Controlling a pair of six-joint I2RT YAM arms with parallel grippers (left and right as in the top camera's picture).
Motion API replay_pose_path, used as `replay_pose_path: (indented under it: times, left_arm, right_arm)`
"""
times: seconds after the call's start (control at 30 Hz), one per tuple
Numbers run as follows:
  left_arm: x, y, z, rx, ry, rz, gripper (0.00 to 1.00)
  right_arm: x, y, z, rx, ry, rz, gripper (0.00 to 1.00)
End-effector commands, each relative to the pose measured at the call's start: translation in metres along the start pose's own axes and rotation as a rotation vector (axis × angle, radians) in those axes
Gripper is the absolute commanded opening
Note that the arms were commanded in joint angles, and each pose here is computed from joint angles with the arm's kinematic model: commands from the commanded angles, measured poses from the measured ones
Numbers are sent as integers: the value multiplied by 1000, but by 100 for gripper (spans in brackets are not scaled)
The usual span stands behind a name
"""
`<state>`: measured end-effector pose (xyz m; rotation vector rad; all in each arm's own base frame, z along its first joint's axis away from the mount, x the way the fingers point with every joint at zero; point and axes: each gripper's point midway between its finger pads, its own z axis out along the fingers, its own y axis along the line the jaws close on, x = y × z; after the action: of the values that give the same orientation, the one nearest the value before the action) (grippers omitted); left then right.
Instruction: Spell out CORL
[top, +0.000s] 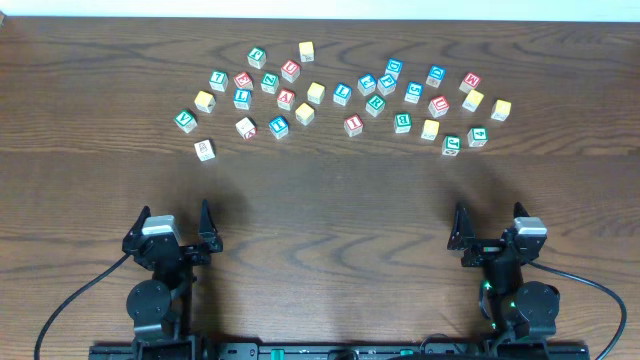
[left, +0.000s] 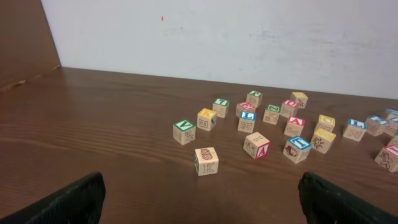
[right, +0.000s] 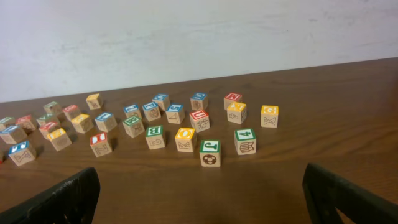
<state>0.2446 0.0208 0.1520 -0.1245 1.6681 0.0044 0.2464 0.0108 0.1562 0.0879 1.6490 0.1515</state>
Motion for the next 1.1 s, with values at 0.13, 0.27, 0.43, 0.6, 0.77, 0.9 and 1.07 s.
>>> replay_pose_path:
  times: [0.13, 0.27, 0.43, 0.6, 0.77, 0.9, 1.07]
  left_arm:
    - [14, -1, 0, 8, 47, 7, 98]
    - [14, -1, 0, 8, 47, 7, 98]
    - [14, -1, 0, 8, 47, 7, 97]
    - [14, -1, 0, 8, 47, 7, 98]
    - [14, -1, 0, 8, 47, 7, 98]
    - [14, -1, 0, 8, 47, 7, 98]
    - [14, -1, 0, 8, 47, 7, 97]
  right_arm:
    - [0, -1, 0, 1, -1, 8, 99]
    - [0, -1, 0, 1, -1, 8, 99]
    - [0, -1, 0, 1, -1, 8, 99]
    - [0, -1, 0, 1, -1, 8, 99]
    - [0, -1, 0, 1, -1, 8, 99]
    - [0, -1, 0, 1, -1, 8, 99]
    - [0, -1, 0, 1, -1, 8, 99]
